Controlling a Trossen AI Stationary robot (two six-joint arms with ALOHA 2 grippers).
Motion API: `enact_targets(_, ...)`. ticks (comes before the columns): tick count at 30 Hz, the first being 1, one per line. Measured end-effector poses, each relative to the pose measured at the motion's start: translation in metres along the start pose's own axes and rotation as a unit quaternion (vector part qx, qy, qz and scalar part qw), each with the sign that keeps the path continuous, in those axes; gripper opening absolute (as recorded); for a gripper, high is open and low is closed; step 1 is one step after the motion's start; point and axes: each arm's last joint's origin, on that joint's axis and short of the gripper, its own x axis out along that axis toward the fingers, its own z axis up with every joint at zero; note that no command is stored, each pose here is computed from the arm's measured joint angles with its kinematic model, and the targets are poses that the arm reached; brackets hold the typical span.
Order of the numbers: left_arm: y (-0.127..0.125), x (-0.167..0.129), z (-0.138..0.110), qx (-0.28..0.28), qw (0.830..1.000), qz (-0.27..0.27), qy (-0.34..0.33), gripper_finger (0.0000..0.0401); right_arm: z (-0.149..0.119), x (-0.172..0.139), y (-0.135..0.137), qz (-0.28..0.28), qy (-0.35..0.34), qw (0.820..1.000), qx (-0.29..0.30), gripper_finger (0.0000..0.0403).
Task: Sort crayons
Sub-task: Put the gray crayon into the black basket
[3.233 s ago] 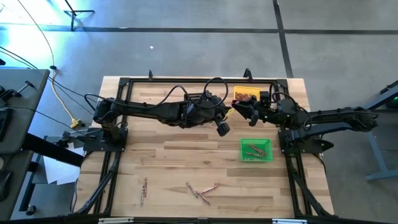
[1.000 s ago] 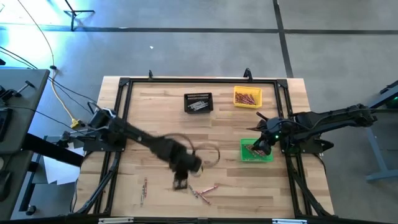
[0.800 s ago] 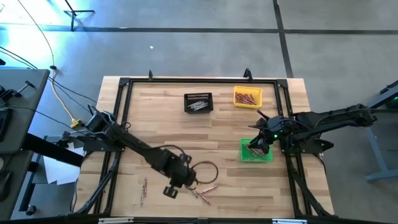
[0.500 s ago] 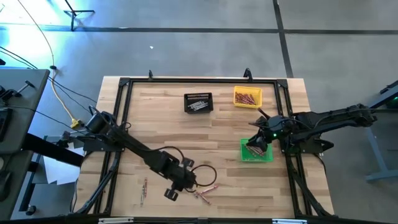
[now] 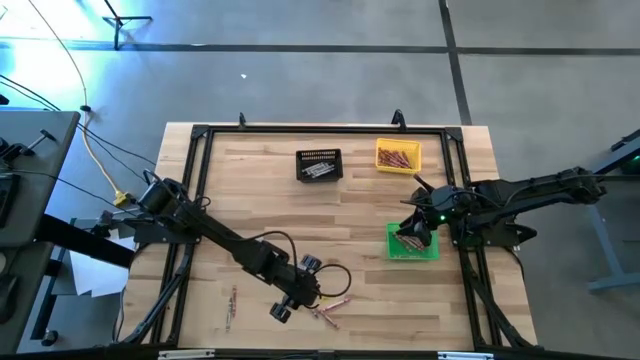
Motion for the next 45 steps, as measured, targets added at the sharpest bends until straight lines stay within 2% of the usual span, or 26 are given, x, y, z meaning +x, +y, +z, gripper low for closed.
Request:
enact_targets(5, 0.000, 0.006, -0.002, -0.001, 1.000, 0.001, 0.004, 0.0143, 0.000, 0.000, 0.000, 0.000, 0.000, 1.000, 0.000, 0.0142)
enact_targets(13, -0.007, 0.040, -0.003, -0.012, 0.999, -0.001, 0.042, 0.0143, 0.000, 0.000, 0.000, 0.000, 0.000, 1.000, 0.000, 0.0142)
enact_targets(19, -0.009, 0.064, -0.016, -0.011, 0.997, 0.005, 0.080, 0.0143, 0.000, 0.000, 0.000, 0.000, 0.000, 1.000, 0.001, 0.0142)
enact_targets(29, -0.019, 0.074, -0.026, -0.002, 0.991, 0.058, 0.117, 0.0132, 0.000, 0.000, 0.000, 0.000, 0.000, 1.000, -0.001, 0.0142)
enact_targets(35, -0.021, 0.075, -0.028, -0.052, 0.990, 0.046, 0.123, 0.0067, 0.000, 0.000, 0.000, 0.000, 0.000, 1.000, -0.001, 0.0142)
enact_targets(39, -0.022, 0.074, -0.029, -0.109, 0.985, 0.034, 0.128, 0.0014, 0.000, 0.000, 0.000, 0.000, 0.000, 1.000, -0.001, 0.0142)
enact_targets(42, -0.020, 0.072, -0.029, -0.166, 0.977, 0.040, 0.129, 0.0007, 0.000, 0.000, 0.000, 0.000, 0.000, 1.000, -0.001, 0.0142)
enact_targets(45, -0.020, 0.067, -0.026, -0.181, 0.975, 0.040, 0.122, 0.0004, 0.000, 0.000, 0.000, 0.000, 0.000, 1.000, -0.001, 0.0142)
